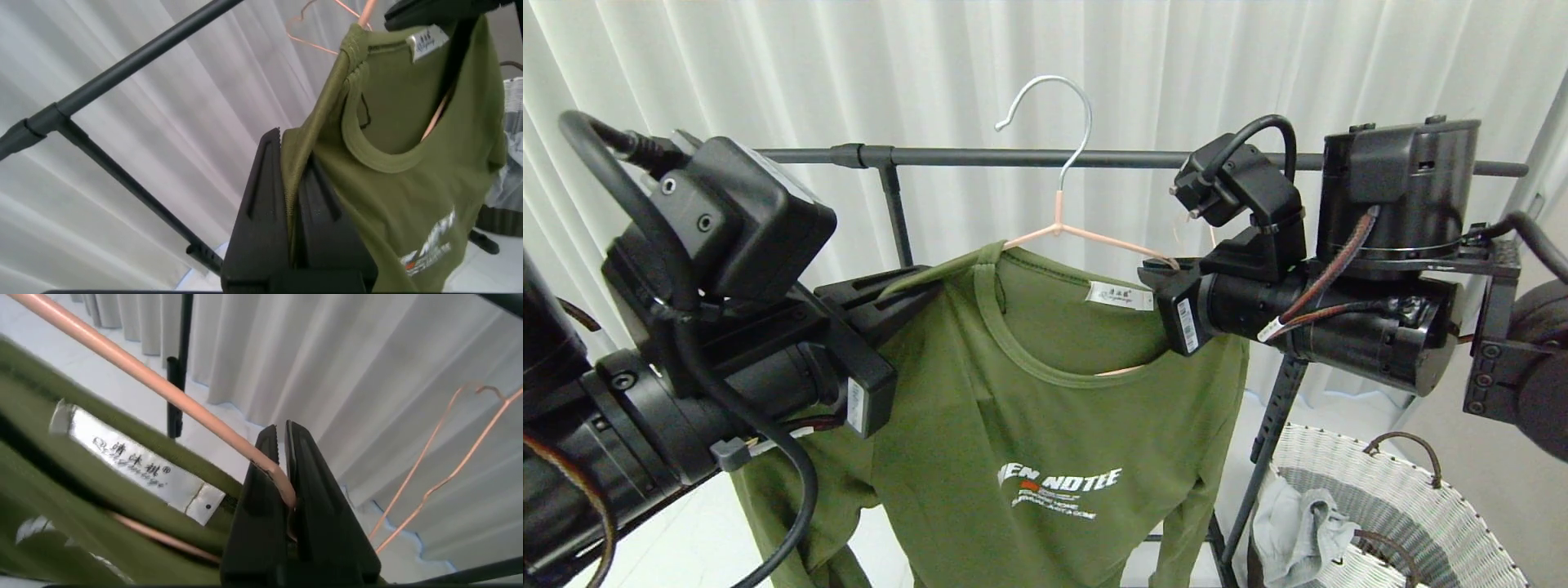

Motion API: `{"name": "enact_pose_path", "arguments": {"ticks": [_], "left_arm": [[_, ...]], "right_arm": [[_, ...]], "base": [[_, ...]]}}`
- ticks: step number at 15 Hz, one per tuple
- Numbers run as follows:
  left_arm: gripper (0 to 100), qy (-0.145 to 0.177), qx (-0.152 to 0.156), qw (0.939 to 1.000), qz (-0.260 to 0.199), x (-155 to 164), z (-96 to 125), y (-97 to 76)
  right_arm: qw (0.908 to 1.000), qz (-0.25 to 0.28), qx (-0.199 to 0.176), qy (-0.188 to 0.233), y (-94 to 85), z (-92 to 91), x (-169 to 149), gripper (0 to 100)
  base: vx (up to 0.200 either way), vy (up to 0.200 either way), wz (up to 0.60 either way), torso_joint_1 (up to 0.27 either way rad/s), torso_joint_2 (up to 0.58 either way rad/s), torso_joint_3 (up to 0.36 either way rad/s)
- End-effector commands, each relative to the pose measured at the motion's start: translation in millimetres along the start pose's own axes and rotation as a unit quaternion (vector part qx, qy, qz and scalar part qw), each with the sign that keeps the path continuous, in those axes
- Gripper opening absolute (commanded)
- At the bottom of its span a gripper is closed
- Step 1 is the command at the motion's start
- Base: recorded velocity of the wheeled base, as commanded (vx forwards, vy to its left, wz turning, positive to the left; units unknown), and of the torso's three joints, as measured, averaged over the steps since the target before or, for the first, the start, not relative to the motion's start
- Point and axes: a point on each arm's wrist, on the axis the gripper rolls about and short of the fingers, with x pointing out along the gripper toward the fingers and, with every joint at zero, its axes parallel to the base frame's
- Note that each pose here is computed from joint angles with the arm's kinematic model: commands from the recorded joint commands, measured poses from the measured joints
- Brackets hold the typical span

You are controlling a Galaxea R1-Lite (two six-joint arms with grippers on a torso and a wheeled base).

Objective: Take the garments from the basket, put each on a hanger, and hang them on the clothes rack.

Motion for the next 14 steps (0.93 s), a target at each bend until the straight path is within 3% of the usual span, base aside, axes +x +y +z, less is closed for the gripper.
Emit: {"name": "enact_pose_path", "arguments": {"ticks": [1, 7, 8, 10, 14], "left_arm": [[0, 0.002, 0.000, 1.0000, 0.001, 1, -1, -0.3], [0, 0.008, 0.000, 0.9999, 0.008, 2, -2, 2.3], [100, 0.010, 0.000, 0.9999, 0.014, 3, -3, 4.7], [100, 0.012, -0.003, 0.9996, 0.025, 5, -3, 9.3], [100, 0.010, -0.049, 0.9977, 0.045, 2, -2, 17.7]], "right_arm": [[1.0000, -0.002, 0.001, -0.004, -1.0, 2.3, -3, 0], [0.9997, -0.007, 0.004, -0.021, -5.3, 11.0, -15, 0], [0.9996, -0.011, 0.004, -0.025, -6.6, 13.7, -19, 0], [0.9995, -0.017, 0.004, -0.027, -9.3, 15.3, -21, 0], [0.9974, -0.065, 0.009, -0.028, -26.4, 17.2, -25, 0]], "base": [[0.000, 0.000, 0.00, 0.000, 0.00, 0.000], [0.000, 0.000, 0.00, 0.000, 0.00, 0.000], [0.000, 0.000, 0.00, 0.000, 0.00, 0.000], [0.000, 0.000, 0.00, 0.000, 0.00, 0.000], [0.000, 0.000, 0.00, 0.000, 0.00, 0.000]]}}
